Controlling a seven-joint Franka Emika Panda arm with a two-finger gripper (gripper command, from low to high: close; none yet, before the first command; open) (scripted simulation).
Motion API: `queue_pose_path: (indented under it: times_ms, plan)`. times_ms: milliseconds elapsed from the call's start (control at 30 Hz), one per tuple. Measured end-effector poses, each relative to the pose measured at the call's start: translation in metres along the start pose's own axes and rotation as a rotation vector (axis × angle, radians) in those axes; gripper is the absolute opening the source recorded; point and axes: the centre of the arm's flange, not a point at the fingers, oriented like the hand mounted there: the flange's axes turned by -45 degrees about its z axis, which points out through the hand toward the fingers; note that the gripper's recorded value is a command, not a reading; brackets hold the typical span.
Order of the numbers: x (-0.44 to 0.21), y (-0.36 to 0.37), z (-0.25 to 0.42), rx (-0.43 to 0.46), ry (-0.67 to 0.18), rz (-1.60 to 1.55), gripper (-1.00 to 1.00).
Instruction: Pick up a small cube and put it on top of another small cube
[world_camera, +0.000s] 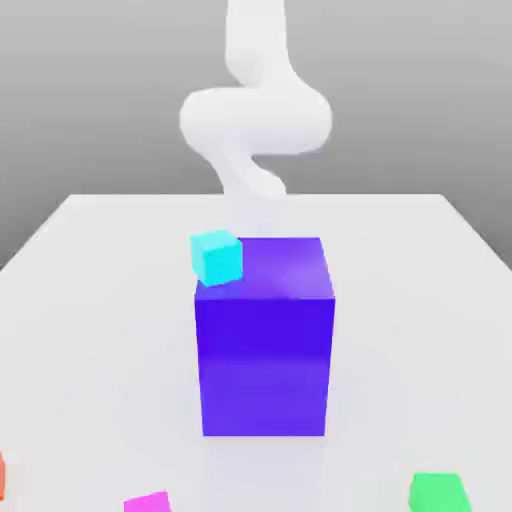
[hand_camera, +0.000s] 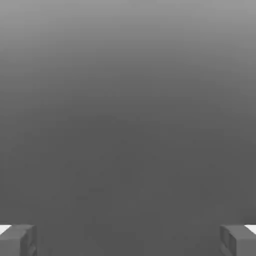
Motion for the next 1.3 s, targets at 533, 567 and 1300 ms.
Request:
queue_pose_path:
  times_ms: [533,567,1300]
  plan:
    - [-0.054,0.055,0.274,0.059,-0.39,-0.155,0.0]
    - [-0.062,0.06,0.29,0.062,-0.414,-0.162,0.0]
    - [-0.257,0.107,0.504,0.114,-0.732,-0.291,-1.0]
